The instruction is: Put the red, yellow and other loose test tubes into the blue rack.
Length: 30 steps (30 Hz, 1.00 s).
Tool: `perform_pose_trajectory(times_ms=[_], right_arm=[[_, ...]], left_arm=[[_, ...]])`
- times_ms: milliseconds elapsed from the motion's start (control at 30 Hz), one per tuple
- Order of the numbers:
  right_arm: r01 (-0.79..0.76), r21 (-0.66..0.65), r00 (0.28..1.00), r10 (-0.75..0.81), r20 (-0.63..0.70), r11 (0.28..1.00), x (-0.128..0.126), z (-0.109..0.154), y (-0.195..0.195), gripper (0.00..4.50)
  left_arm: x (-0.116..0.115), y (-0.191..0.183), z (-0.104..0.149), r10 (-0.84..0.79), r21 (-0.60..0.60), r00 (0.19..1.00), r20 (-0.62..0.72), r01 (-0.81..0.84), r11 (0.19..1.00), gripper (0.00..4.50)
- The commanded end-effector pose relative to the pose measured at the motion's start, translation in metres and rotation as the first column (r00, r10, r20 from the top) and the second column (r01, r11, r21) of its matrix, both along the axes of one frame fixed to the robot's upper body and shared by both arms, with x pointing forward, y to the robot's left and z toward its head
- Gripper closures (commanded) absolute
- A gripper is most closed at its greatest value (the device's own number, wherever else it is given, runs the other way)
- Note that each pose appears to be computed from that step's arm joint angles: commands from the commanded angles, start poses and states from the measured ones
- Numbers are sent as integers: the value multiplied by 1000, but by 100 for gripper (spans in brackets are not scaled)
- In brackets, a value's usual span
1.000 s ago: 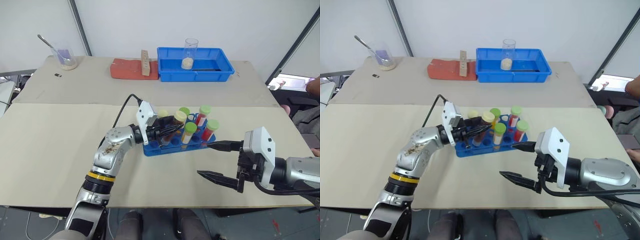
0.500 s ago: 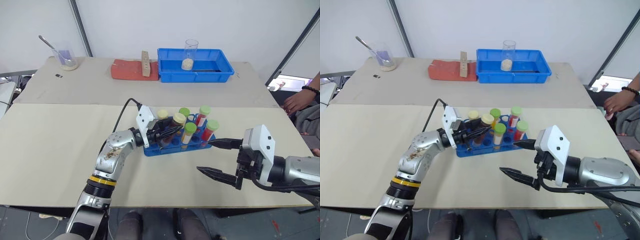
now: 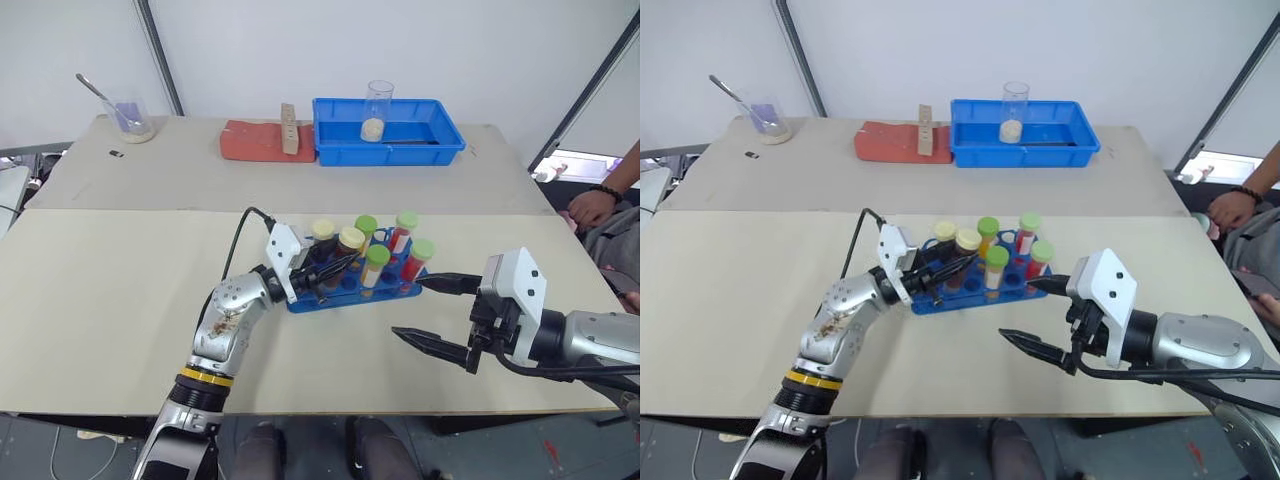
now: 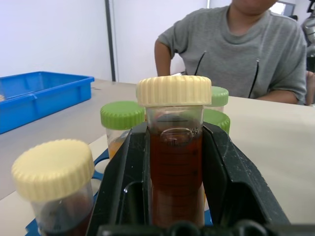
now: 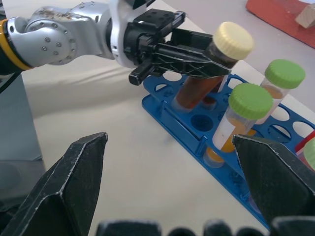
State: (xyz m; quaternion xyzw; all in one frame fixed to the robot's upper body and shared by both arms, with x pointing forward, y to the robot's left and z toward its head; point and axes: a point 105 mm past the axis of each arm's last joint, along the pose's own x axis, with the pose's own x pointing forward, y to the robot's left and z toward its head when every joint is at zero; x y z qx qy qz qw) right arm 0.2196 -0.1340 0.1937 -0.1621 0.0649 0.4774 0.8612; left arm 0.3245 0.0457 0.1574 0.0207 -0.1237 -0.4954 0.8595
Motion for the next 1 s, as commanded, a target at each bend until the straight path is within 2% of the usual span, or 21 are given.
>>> perform_pose_trajectory(times_ms=[33,100,300,333,367,533,633,733,833,933,1000], right_arm=[[24,11,998,-25,63,1000,3,12,-4,0],[28,10,998,-29,60,1000,4,12,-5,0],[30,11,998,-30,58,1000,7,13,-6,0],[30,12,998,-30,56,999,7,14,-7,0],[29,12,998,-30,55,999,7,14,-7,0],[24,-16,999,-23,34,1000,9,12,-14,0],[13,-84,999,-9,43,996,12,12,-29,0],[9,-201,996,9,91,979,16,11,-51,0],[-22,-245,996,42,79,969,16,10,-65,0],[-36,-255,996,56,72,966,21,15,-80,0],[-50,-251,996,67,60,967,24,17,-85,0]], left_arm=[[1,14,-5,62,19,998,9,-63,998,356],[2,20,-9,85,36,996,10,-85,996,356],[-1,24,-14,69,57,998,-10,-68,996,68],[-2,25,-14,64,63,998,-9,-64,996,27],[-3,26,-14,62,69,998,-10,-61,996,8],[-18,47,-15,29,206,999,-13,-25,978,8],[-32,71,-1,20,303,1000,-10,-16,953,8],[-43,107,11,96,432,995,-6,-84,898,8],[-51,131,12,163,537,987,7,-141,831,8],[-53,157,17,275,591,960,52,-251,767,8],[-55,166,21,316,588,947,51,-285,757,8]])
